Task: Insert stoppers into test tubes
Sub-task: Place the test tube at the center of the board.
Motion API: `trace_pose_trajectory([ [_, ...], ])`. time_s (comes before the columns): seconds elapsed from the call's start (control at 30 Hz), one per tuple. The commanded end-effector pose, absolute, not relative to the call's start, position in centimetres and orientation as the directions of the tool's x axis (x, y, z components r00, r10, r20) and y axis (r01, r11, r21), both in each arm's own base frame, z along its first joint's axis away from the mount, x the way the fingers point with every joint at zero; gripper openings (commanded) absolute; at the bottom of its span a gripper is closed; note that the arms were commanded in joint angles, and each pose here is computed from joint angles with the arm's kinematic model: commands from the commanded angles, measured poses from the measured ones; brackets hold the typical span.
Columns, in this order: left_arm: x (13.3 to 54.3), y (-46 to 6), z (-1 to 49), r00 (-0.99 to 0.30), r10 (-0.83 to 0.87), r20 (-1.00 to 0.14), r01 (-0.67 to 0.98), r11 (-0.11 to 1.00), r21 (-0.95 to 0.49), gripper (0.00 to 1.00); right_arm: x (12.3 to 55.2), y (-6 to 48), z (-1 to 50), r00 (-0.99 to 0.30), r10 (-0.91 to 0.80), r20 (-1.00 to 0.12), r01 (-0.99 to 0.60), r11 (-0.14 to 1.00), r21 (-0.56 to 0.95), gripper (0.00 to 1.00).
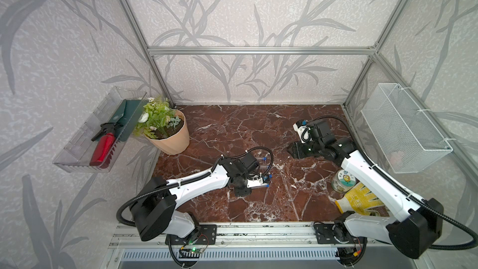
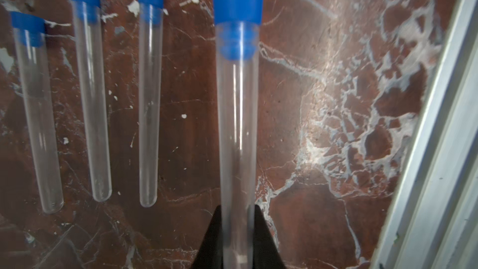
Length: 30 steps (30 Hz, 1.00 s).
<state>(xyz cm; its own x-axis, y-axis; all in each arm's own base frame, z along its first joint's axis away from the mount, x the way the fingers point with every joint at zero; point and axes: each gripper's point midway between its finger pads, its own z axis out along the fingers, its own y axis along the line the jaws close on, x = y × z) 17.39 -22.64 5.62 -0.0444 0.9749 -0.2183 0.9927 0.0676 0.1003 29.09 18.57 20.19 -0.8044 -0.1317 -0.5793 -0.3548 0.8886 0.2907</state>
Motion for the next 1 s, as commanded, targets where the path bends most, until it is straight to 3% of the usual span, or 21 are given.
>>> trace_pose_trajectory([
  [0.0, 18.6, -22.0, 5.3, 0.046, 0.994, -0.100, 0.985, -0.029, 0.170, 0.00, 28.6, 18.0, 20.4, -0.808, -0.124, -0.576, -0.339, 0.898, 0.282, 0.58],
  [0.27, 19.6, -24.5, 4.3, 0.016, 0.982, -0.191, 0.984, 0.019, 0.179, 0.02, 28.0, 17.6, 20.3, -0.808, -0.130, -0.574, -0.340, 0.899, 0.276, 0.58],
  [0.57, 19.6, -25.0, 2.7, -0.012, 0.982, -0.187, 0.989, 0.040, 0.145, 0.08, 27.6, 17.3, 20.3, -0.804, -0.146, -0.576, -0.352, 0.898, 0.264, 0.57],
  [0.97, 20.2, -25.3, 1.9, -0.012, 0.985, -0.174, 0.987, 0.039, 0.155, 0.33, 27.1, 16.8, 20.1, -0.802, -0.164, -0.575, -0.359, 0.901, 0.244, 0.59],
])
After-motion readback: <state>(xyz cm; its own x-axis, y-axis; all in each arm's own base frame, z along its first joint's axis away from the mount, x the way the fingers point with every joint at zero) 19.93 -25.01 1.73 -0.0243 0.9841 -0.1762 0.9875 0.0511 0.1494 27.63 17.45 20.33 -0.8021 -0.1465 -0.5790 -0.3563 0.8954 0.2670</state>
